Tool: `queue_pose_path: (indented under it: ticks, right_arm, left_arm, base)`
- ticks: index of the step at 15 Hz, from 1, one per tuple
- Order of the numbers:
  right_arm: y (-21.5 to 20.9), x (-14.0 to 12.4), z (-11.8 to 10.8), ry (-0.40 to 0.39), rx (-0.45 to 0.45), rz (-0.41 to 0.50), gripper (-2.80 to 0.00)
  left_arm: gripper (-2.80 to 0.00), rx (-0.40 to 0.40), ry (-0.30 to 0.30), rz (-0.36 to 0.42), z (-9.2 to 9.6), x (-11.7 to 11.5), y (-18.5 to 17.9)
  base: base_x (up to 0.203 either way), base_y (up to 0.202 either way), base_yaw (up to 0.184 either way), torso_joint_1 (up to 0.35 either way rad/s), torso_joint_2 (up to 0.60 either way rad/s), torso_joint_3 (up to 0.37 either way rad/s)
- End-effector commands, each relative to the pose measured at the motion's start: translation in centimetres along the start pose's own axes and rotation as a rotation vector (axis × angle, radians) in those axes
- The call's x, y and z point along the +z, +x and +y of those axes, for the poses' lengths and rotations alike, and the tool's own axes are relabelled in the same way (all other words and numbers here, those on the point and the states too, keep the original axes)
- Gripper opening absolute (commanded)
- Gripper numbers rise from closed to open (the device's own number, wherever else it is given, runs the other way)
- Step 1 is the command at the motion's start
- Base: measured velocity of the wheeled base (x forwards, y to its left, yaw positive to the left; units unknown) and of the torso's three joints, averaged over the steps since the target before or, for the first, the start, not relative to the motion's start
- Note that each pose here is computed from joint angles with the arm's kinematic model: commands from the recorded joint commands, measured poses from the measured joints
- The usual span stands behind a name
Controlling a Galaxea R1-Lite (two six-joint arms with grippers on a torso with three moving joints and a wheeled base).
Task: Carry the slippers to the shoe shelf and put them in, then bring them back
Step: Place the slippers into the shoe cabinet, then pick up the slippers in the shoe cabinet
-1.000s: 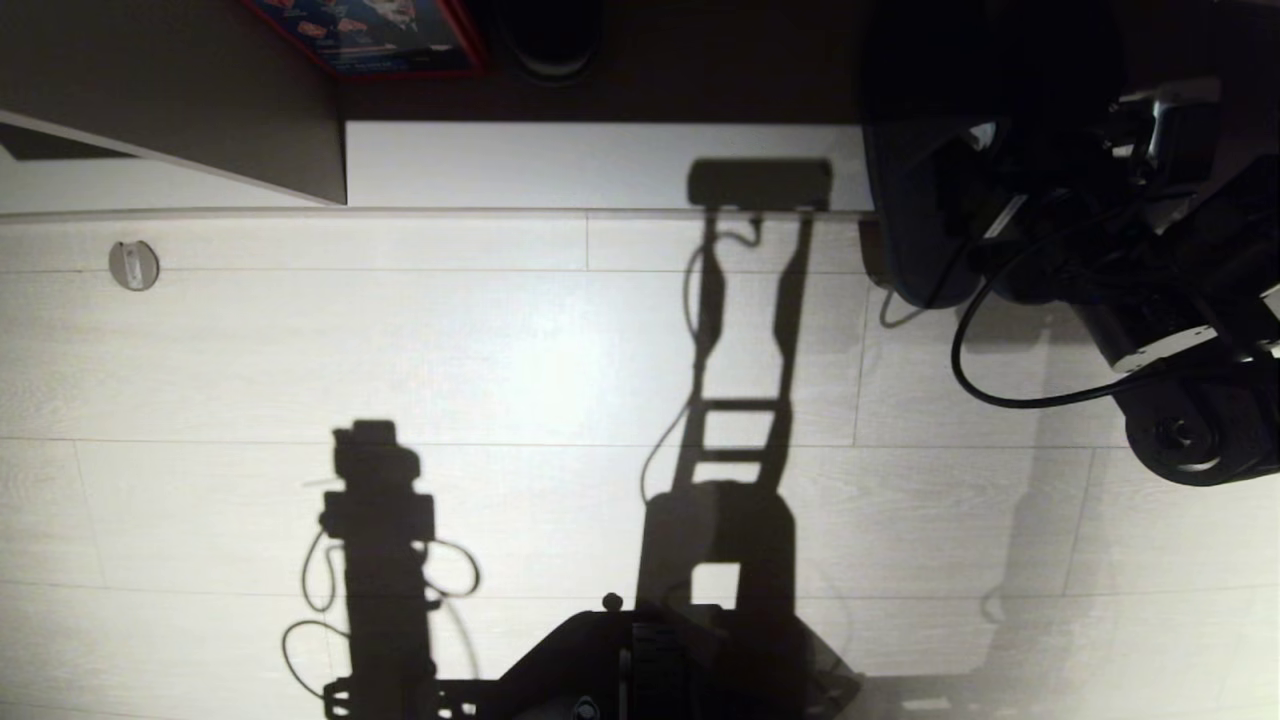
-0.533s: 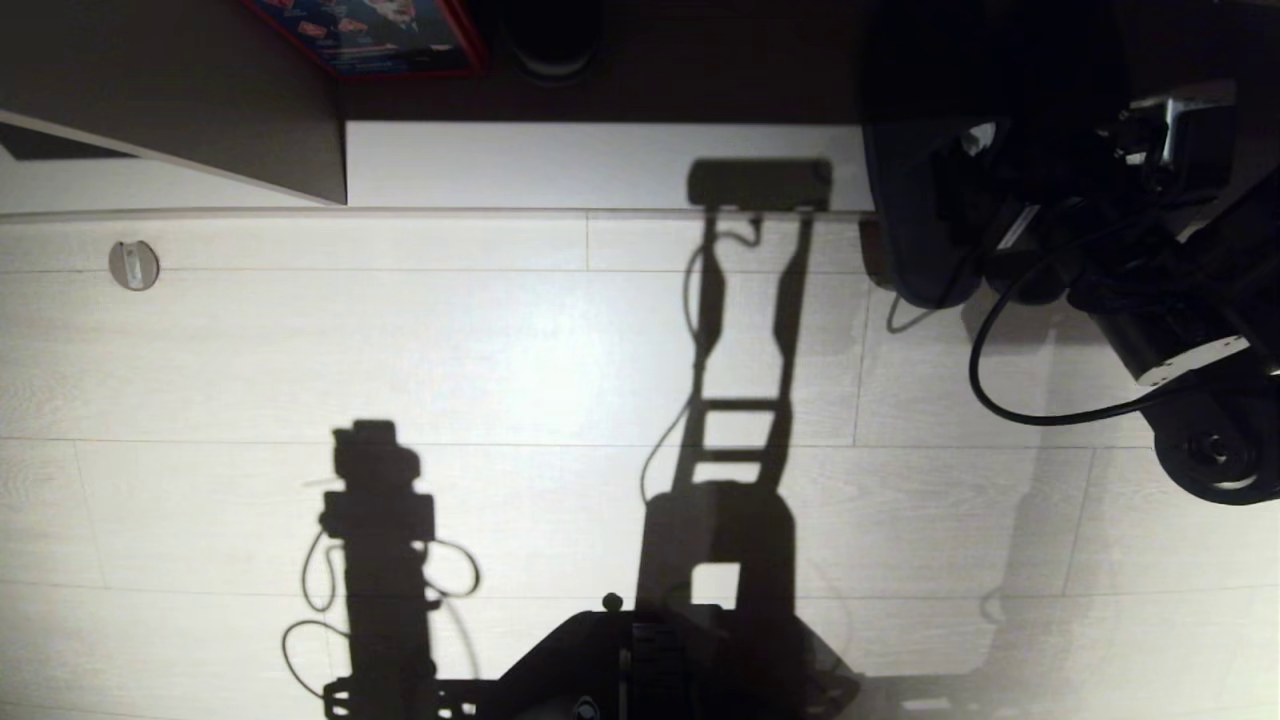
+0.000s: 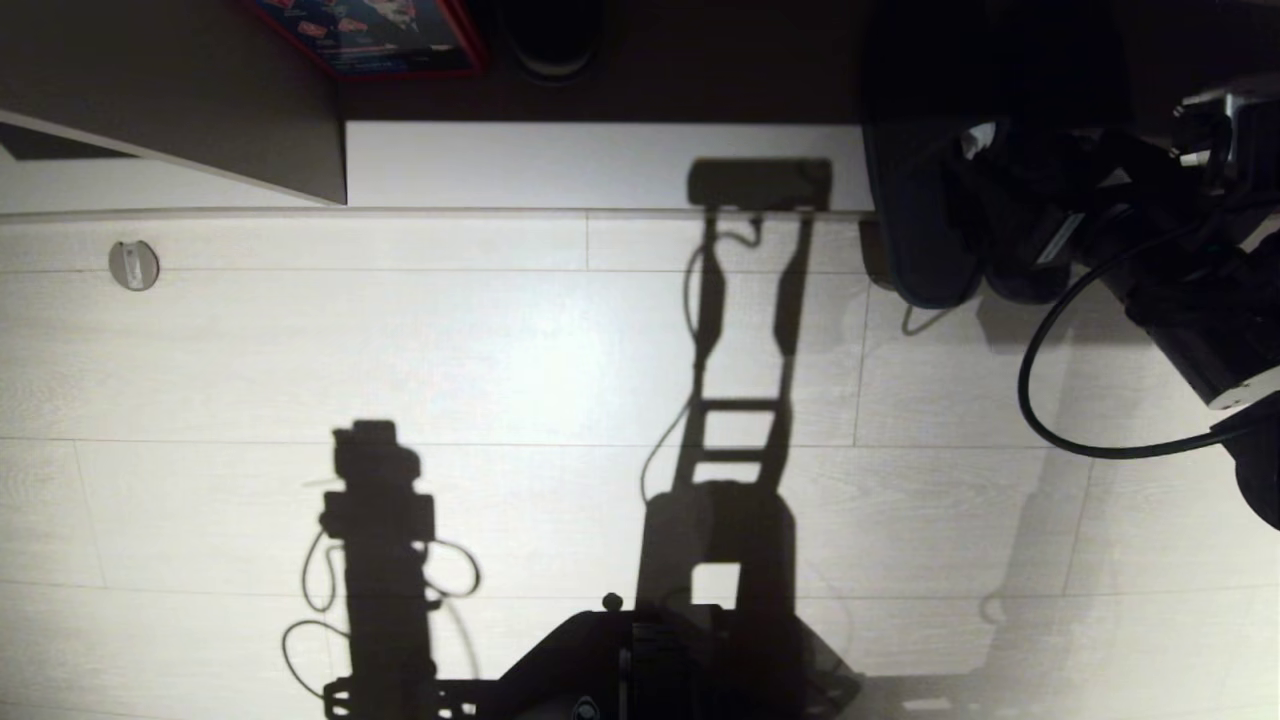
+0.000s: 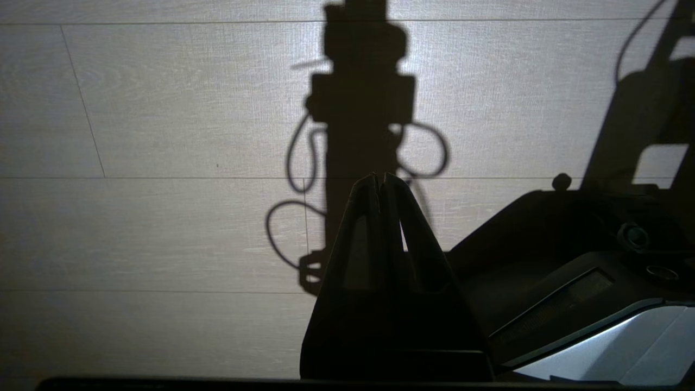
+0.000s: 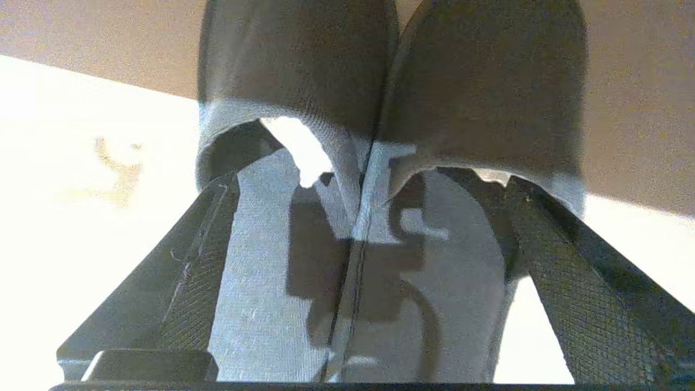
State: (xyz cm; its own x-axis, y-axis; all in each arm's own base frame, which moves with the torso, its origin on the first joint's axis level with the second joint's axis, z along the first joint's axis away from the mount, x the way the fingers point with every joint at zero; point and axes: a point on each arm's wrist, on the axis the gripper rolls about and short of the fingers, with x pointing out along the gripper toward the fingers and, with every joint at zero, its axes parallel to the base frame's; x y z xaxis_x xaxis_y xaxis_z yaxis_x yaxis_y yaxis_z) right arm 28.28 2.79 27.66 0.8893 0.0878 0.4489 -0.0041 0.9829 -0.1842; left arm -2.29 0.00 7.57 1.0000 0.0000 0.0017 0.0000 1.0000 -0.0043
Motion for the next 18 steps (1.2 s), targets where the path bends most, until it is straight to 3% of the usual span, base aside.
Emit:
queue_pose_path:
  ticks: [1,11,12,18]
  right_arm:
    - [-1.0,1.3,-0.2,-0.001,-0.003,-0.029,0.00]
    - [-5.9,3.4,0.7,0.019,0.070,-0.026,0.00]
    - [-6.4,3.4,0.9,0.023,0.084,-0.019,-2.80]
    - [-9.4,4.0,1.3,0.032,0.128,0.033,-2.80]
  left_arm:
    - [-2.80,0.000,0.000,0.000,0.0,0.0,0.0]
    - [-2.80,0.000,0.000,0.002,0.0,0.0,0.0]
    - [-2.80,0.000,0.000,0.002,0.0,0.0,0.0]
    - [-2.80,0.000,0.000,0.002,0.0,0.0,0.0]
  base:
    - [0.000,0.000,0.000,0.000,0.00,0.000]
    - [0.000,0.000,0.000,0.000,0.00,0.000]
    - [0.000,0.000,0.000,0.000,0.00,0.000]
    - [0.000,0.000,0.000,0.000,0.00,0.000]
